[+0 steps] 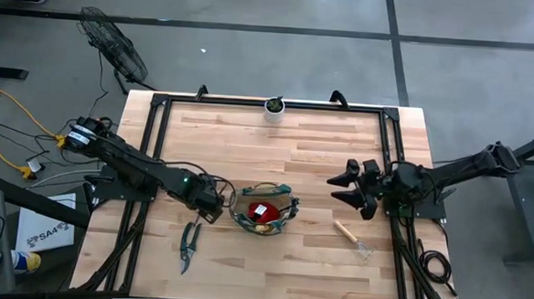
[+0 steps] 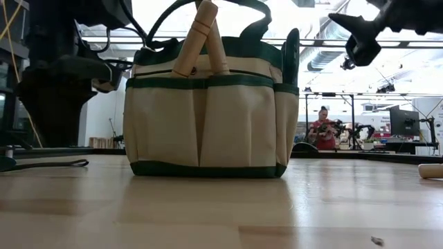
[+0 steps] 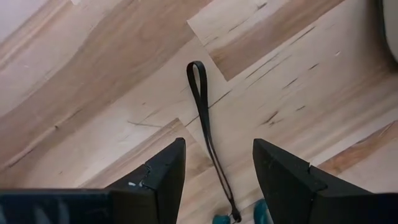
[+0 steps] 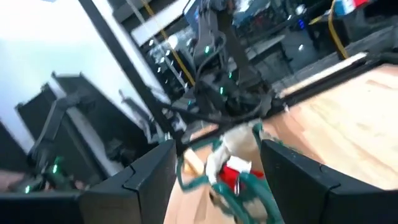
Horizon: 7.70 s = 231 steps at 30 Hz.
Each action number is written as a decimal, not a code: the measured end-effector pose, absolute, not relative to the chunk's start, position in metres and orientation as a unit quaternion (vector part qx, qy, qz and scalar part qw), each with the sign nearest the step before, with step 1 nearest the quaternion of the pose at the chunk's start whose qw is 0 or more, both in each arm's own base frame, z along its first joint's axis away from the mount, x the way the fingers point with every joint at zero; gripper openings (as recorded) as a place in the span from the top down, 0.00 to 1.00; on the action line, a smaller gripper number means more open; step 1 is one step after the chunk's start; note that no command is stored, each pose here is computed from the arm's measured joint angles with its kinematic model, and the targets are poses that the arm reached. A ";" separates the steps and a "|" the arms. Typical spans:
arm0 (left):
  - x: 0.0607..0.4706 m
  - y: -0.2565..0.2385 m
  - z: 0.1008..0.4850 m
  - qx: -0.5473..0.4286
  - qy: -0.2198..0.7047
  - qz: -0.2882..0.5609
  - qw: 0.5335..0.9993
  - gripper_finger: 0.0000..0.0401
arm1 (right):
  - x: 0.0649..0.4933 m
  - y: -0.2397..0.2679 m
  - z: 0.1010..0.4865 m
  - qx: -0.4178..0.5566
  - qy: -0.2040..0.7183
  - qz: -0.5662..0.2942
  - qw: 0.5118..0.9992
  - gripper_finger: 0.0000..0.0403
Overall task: Pick & Place Garden tools in Gardening bag
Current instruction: Put the green shear scissors into the gardening bag
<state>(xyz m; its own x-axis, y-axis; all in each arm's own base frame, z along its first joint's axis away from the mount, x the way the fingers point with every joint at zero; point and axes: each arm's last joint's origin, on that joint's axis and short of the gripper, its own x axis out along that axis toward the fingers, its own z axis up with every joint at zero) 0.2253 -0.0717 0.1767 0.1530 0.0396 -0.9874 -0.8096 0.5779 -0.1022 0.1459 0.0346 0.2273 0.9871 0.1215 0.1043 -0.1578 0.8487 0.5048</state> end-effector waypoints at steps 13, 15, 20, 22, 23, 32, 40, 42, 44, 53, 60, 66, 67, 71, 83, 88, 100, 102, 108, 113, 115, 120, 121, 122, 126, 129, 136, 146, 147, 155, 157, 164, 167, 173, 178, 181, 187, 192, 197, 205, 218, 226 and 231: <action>0.231 -0.074 0.178 -0.374 0.554 0.302 0.680 0.55 | 0.145 0.018 0.222 0.217 0.003 0.130 0.967 0.44; 0.231 -0.074 0.178 -0.379 0.553 0.306 0.676 0.55 | 0.145 0.017 0.222 0.215 0.006 0.140 0.967 0.44; 0.230 -0.075 0.178 -0.392 0.551 0.312 0.668 0.55 | 0.146 0.015 0.220 0.215 0.012 0.137 0.967 0.44; 0.230 -0.075 0.178 -0.401 0.549 0.319 0.660 0.55 | 0.146 0.015 0.221 0.215 0.012 0.137 0.967 0.44; 0.230 -0.075 0.177 -0.405 0.547 0.324 0.657 0.55 | 0.146 0.015 0.220 0.215 0.012 0.137 0.967 0.44; 0.226 -0.071 0.177 -0.399 0.526 0.372 0.652 0.55 | 0.146 0.015 0.220 0.215 0.013 0.137 0.967 0.44; 0.223 -0.062 0.165 -0.400 0.526 0.383 0.646 0.55 | 0.146 0.015 0.220 0.215 0.013 0.137 0.967 0.44; 0.224 -0.057 0.162 -0.399 0.525 0.383 0.647 0.55 | 0.146 0.015 0.220 0.215 0.013 0.137 0.967 0.44; 0.224 -0.052 0.162 -0.394 0.528 0.383 0.648 0.55 | 0.146 0.015 0.220 0.215 0.013 0.137 0.967 0.44; 0.233 -0.034 0.162 -0.396 0.525 0.360 0.662 0.55 | 0.146 0.015 0.220 0.215 0.013 0.137 0.967 0.44; 0.233 -0.033 0.162 -0.392 0.530 0.354 0.663 0.55 | 0.146 0.015 0.220 0.215 0.013 0.137 0.967 0.44; 0.233 -0.033 0.162 -0.387 0.531 0.353 0.666 0.55 | 0.146 0.015 0.220 0.215 0.013 0.137 0.967 0.44; 0.233 -0.033 0.162 -0.385 0.533 0.350 0.667 0.55 | 0.146 0.015 0.220 0.215 0.013 0.137 0.967 0.44; 0.231 -0.033 0.159 -0.384 0.538 0.347 0.666 0.55 | 0.146 0.015 0.220 0.215 0.013 0.137 0.967 0.44; 0.221 -0.033 0.144 -0.397 0.554 0.335 0.651 0.55 | 0.146 0.015 0.220 0.215 0.013 0.137 0.967 0.44; 0.222 -0.033 0.144 -0.396 0.555 0.331 0.653 0.55 | 0.146 0.015 0.220 0.215 0.013 0.137 0.967 0.44; 0.221 -0.033 0.143 -0.393 0.558 0.328 0.653 0.63 | 0.146 0.015 0.220 0.215 0.013 0.137 0.967 0.44; 0.223 -0.033 0.143 -0.398 0.554 0.323 0.656 0.67 | 0.146 0.015 0.220 0.215 0.013 0.137 0.967 0.44; 0.230 -0.035 0.139 -0.402 0.553 0.306 0.662 0.74 | 0.146 0.015 0.220 0.215 0.016 0.137 0.967 0.44; 0.231 -0.036 0.125 -0.389 0.581 0.322 0.639 0.75 | 0.146 0.015 0.219 0.215 0.020 0.136 0.967 0.44; 0.231 -0.036 0.122 -0.385 0.588 0.326 0.633 0.75 | 0.146 0.015 0.219 0.215 0.020 0.136 0.967 0.44; 0.230 -0.036 0.122 -0.379 0.590 0.331 0.631 0.75 | 0.146 0.015 0.219 0.215 0.020 0.136 0.967 0.44; 0.230 -0.035 0.122 -0.378 0.591 0.332 0.631 0.75 | 0.146 0.015 0.219 0.215 0.020 0.135 0.967 0.44; 0.230 -0.035 0.122 -0.377 0.591 0.332 0.631 0.75 | 0.146 0.015 0.219 0.215 0.020 0.135 0.967 0.44; 0.229 -0.035 0.122 -0.375 0.592 0.333 0.631 0.78 | 0.146 0.016 0.219 0.215 0.021 0.136 0.967 0.44; 0.229 -0.035 0.122 -0.373 0.592 0.335 0.631 0.84 | 0.146 0.016 0.219 0.215 0.021 0.136 0.967 0.44; 0.229 -0.035 0.121 -0.370 0.590 0.334 0.635 0.98 | 0.146 0.016 0.219 0.215 0.021 0.136 0.967 0.44; 0.229 -0.035 0.125 -0.354 0.591 0.322 0.649 0.99 | 0.146 0.016 0.219 0.215 0.021 0.136 0.967 0.44; 0.228 -0.034 0.127 -0.353 0.590 0.323 0.651 1.00 | 0.146 0.016 0.219 0.215 0.021 0.136 0.967 0.44; 0.221 -0.032 0.147 -0.334 0.582 0.325 0.666 1.00 | 0.146 0.016 0.219 0.215 0.021 0.136 0.967 0.44; 0.220 -0.032 0.151 -0.334 0.580 0.316 0.672 1.00 | 0.146 0.015 0.219 0.215 0.020 0.136 0.967 0.44; 0.215 -0.031 0.173 -0.348 0.548 0.283 0.706 1.00 | 0.146 0.015 0.219 0.215 0.020 0.136 0.967 0.44; 0.210 -0.030 0.186 -0.358 0.524 0.269 0.724 1.00 | 0.146 0.015 0.219 0.215 0.020 0.136 0.967 0.44; 0.197 -0.028 0.215 -0.370 0.469 0.227 0.769 1.00 | 0.146 0.015 0.219 0.215 0.020 0.136 0.967 0.44; 0.189 -0.027 0.238 -0.374 0.407 0.176 0.814 1.00 | 0.146 0.015 0.219 0.215 0.021 0.135 0.967 0.44; 0.185 -0.026 0.250 -0.374 0.373 0.150 0.836 1.00 | 0.146 0.015 0.219 0.215 0.021 0.135 0.967 0.44; 0.181 -0.026 0.268 -0.359 0.317 0.098 0.872 1.00 | 0.146 0.015 0.217 0.216 0.029 0.134 0.967 0.44; 0.181 -0.027 0.285 -0.334 0.304 0.063 0.890 1.00 | 0.146 0.016 0.216 0.216 0.034 0.133 0.967 0.44; 0.182 -0.028 0.306 -0.310 0.282 0.026 0.907 1.00 | 0.146 0.016 0.216 0.216 0.037 0.132 0.967 0.44; 0.181 -0.029 0.322 -0.294 0.274 -0.008 0.916 1.00 | 0.146 0.016 0.215 0.217 0.037 0.132 0.967 0.44; 0.179 -0.030 0.325 -0.292 0.273 -0.034 0.916 1.00 | 0.146 0.015 0.215 0.216 0.037 0.132 0.967 0.44; 0.175 -0.030 0.328 -0.293 0.263 -0.043 0.918 1.00 | 0.146 0.015 0.215 0.217 0.038 0.132 0.967 0.44; 0.175 -0.030 0.332 -0.294 0.251 -0.059 0.920 1.00 | 0.146 0.015 0.215 0.217 0.040 0.131 0.967 0.44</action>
<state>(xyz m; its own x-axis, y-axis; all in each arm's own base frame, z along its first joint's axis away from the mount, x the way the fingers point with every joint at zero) 0.1747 -0.0301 0.3316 0.8670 -0.2553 -0.4279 -0.0399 0.8204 -0.5704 0.1464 0.0155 0.2148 0.9624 0.2707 -0.0215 -0.2356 0.8717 0.4296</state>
